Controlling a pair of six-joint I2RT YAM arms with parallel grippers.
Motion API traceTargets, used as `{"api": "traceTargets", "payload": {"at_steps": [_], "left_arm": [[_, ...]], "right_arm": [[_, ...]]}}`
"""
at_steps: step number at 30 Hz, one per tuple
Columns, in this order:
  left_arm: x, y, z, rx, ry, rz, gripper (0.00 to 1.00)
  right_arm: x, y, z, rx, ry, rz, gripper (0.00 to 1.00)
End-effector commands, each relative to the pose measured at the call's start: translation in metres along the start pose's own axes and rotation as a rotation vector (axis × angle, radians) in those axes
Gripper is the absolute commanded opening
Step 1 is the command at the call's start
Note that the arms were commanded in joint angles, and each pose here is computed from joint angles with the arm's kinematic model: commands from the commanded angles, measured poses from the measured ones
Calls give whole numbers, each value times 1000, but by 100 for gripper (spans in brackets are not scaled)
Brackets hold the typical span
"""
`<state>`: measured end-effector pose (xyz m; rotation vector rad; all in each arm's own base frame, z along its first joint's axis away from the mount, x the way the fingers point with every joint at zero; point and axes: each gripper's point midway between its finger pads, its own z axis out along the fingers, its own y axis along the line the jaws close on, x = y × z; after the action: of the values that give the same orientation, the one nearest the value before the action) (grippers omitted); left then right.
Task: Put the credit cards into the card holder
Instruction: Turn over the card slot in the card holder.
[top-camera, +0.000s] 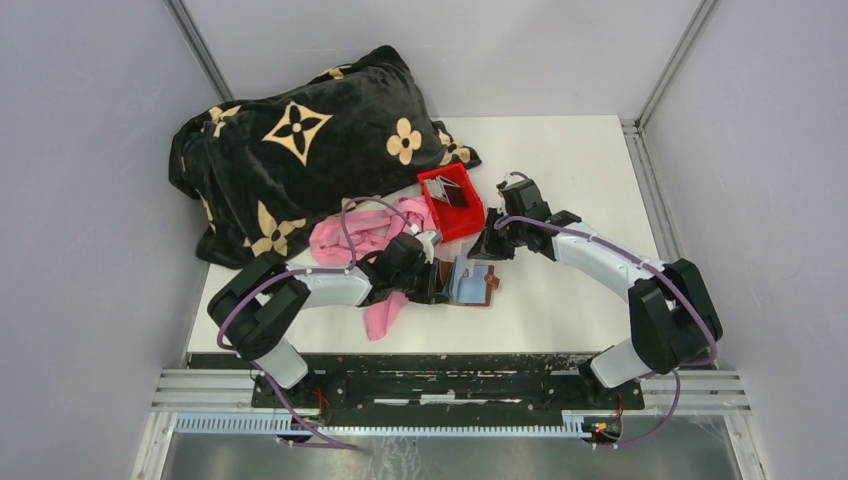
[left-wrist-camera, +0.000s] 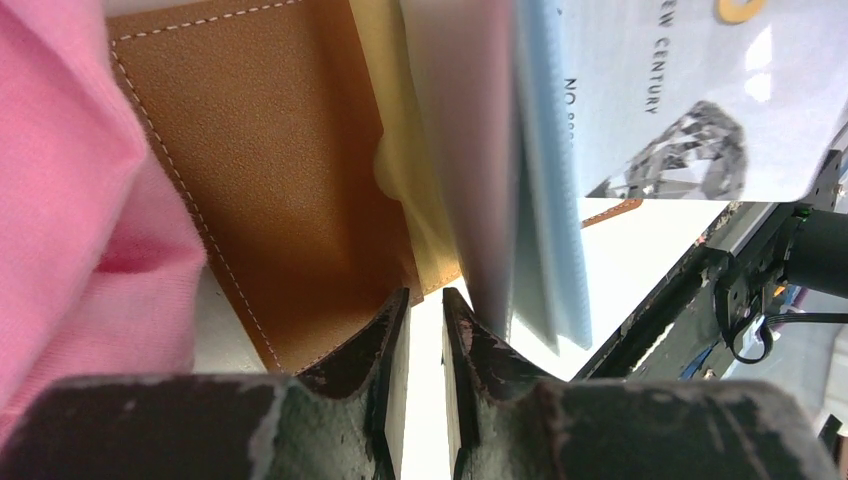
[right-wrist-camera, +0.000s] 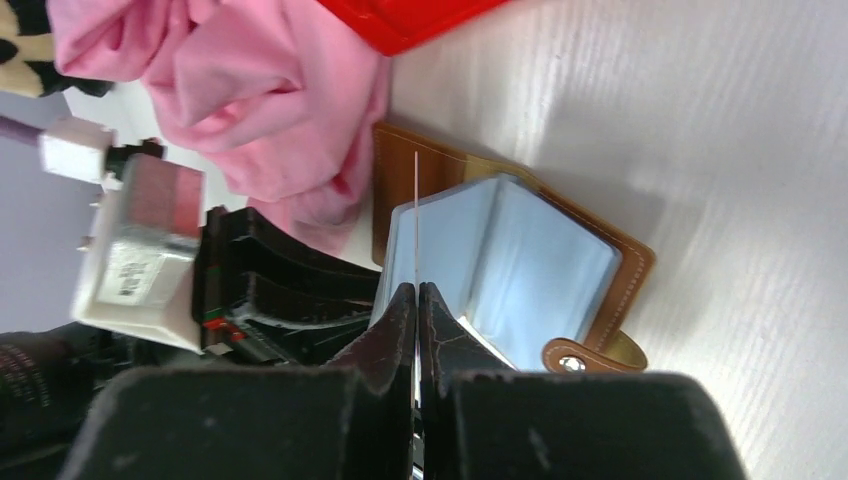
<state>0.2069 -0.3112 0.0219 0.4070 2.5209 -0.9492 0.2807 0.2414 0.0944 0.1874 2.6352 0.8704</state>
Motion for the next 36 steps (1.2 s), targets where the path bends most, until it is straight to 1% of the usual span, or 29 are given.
{"api": "traceTargets", "payload": {"at_steps": [1, 10, 14, 17, 23, 27, 36], "left_arm": [[-3, 1, -1, -11, -31, 14, 25], [5, 8, -8, -35, -37, -16, 25], [8, 15, -18, -85, -43, -28, 26], [8, 20, -28, -126, -54, -26, 28], [11, 25, -38, -170, -35, -22, 35], [7, 25, -44, -198, -40, -16, 38], [-15, 25, -62, -258, -97, 31, 39]], "right_arm": [[-12, 25, -8, -43, -23, -67, 1], [10, 6, 14, -8, 41, -61, 1], [18, 2, 23, -20, 58, -46, 1], [21, 1, 29, -25, 66, -43, 1], [28, -3, 42, -25, 91, -36, 1], [34, -6, 48, -22, 99, -26, 1], [38, -11, 48, -9, 100, -20, 1]]}}
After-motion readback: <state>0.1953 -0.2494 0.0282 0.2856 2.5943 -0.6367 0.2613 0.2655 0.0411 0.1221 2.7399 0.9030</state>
